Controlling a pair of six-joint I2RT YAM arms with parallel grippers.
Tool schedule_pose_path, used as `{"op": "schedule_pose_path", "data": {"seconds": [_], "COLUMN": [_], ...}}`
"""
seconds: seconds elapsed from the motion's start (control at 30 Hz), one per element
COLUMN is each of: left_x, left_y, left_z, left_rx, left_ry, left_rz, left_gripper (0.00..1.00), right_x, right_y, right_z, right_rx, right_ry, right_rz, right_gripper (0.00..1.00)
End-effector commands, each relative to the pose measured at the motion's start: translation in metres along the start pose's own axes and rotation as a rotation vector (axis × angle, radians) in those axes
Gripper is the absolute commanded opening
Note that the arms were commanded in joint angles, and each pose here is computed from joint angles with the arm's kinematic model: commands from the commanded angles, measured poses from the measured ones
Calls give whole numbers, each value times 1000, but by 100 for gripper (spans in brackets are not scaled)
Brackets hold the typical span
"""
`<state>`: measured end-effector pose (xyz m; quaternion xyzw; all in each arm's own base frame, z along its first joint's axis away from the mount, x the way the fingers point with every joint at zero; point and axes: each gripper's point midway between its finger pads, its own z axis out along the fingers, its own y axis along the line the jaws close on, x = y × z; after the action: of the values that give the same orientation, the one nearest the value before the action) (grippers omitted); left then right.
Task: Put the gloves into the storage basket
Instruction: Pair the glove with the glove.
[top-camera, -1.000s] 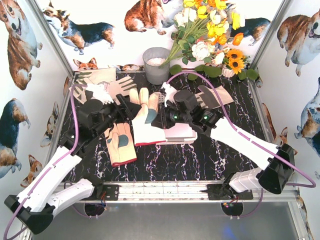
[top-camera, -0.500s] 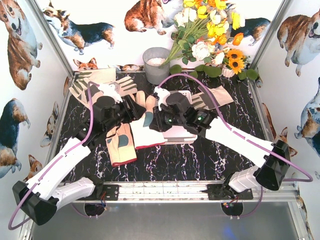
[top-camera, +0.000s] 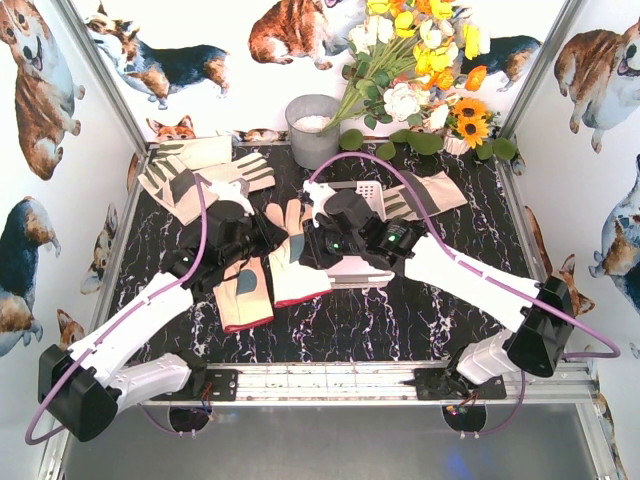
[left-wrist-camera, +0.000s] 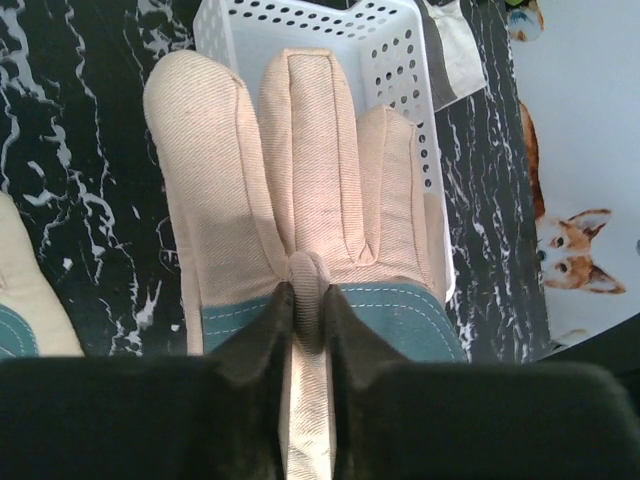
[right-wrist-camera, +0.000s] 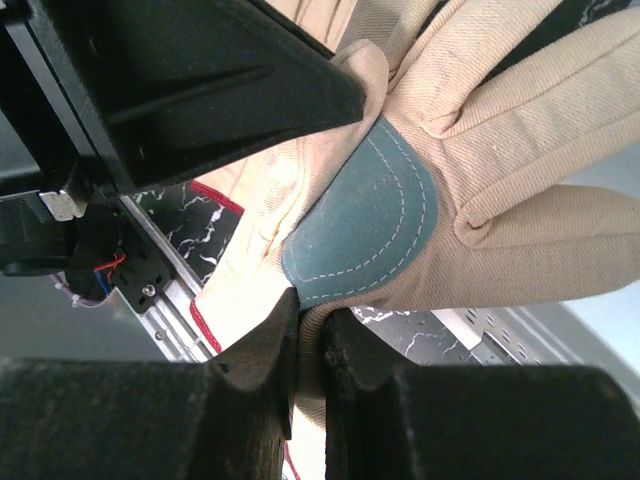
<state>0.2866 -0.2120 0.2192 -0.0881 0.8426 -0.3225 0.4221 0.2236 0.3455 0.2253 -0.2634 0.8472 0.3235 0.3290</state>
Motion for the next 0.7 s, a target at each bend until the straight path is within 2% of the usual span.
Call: {"op": "schedule_pose_path", "data": {"seconds": [0.0, 0.1, 0.23, 0.33, 0.43, 0.53, 0.6, 0.67], "left_x": [16, 19, 24, 23, 37, 36, 34, 35], "left_y": [17, 21, 28, 27, 36, 33, 33, 37], "left_z": [5, 8, 10, 11, 15, 16, 15, 15], "left_rx": [-38, -50, -64, -45, -33, 8, 19, 12], "left_ry": [21, 29, 41, 34, 59, 54, 40, 36], "left_rz": [-35, -40, -47, -67, -100, -139, -155, -162], "left_gripper": [0, 0, 0, 0, 0, 0, 0, 0], "right_x": [-33, -31, -28, -26, -31, -36, -32, -32], "right_y": [5, 0, -2, 0, 2, -5, 3, 4], "right_z": [-1, 1, 8, 10, 10, 13, 11, 11], "right_rx": [4, 24, 0, -95, -195, -224, -280, -290], "right_ry": [-121, -129, -145, -168, -207, -244, -217, -221], "right_rz": [4, 25, 84, 186, 283, 320, 367, 366], "right_gripper": [0, 2, 21, 29, 33, 33, 18, 10]}}
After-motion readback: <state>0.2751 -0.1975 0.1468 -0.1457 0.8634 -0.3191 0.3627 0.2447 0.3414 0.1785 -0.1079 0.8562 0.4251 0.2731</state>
